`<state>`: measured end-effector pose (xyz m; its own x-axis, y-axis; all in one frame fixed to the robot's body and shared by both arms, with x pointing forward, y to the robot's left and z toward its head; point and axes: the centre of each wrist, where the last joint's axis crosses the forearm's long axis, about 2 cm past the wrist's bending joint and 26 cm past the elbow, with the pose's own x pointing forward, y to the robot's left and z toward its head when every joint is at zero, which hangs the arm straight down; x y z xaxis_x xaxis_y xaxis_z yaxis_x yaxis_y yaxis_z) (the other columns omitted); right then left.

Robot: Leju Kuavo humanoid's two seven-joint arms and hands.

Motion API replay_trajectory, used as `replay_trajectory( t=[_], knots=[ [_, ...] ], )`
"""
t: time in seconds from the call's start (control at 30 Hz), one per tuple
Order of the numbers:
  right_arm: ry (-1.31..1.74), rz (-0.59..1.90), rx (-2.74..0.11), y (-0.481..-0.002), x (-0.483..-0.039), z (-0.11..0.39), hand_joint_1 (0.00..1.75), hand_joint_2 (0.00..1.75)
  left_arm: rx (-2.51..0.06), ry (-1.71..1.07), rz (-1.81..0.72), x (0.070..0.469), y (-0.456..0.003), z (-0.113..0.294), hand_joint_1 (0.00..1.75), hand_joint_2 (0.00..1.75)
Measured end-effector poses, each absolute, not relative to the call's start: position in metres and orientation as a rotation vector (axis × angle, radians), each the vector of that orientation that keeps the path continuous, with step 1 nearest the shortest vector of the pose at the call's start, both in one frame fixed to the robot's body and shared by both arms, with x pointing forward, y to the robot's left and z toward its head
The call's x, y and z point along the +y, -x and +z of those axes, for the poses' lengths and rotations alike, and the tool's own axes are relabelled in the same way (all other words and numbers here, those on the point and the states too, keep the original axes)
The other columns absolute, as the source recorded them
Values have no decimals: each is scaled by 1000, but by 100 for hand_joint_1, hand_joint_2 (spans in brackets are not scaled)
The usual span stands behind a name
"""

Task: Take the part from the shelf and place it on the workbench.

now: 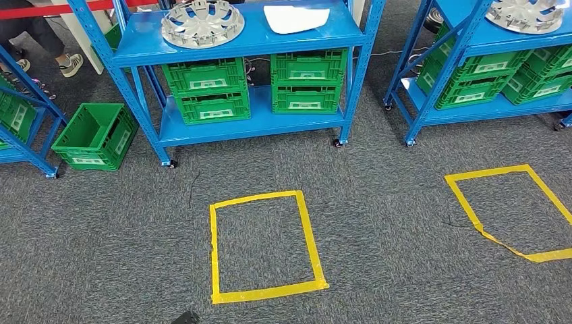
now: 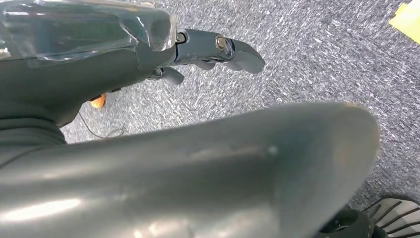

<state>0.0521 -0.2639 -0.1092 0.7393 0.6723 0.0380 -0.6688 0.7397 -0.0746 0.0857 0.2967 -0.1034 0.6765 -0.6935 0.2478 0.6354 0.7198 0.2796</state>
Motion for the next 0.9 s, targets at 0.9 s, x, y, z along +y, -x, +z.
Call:
replay_trajectory(
  t=[0.9],
  knots=[
    [104,754,-111,-70,-270,-107,0,0,-360,-186,-686,287,-84,-104,0,0]
  ],
)
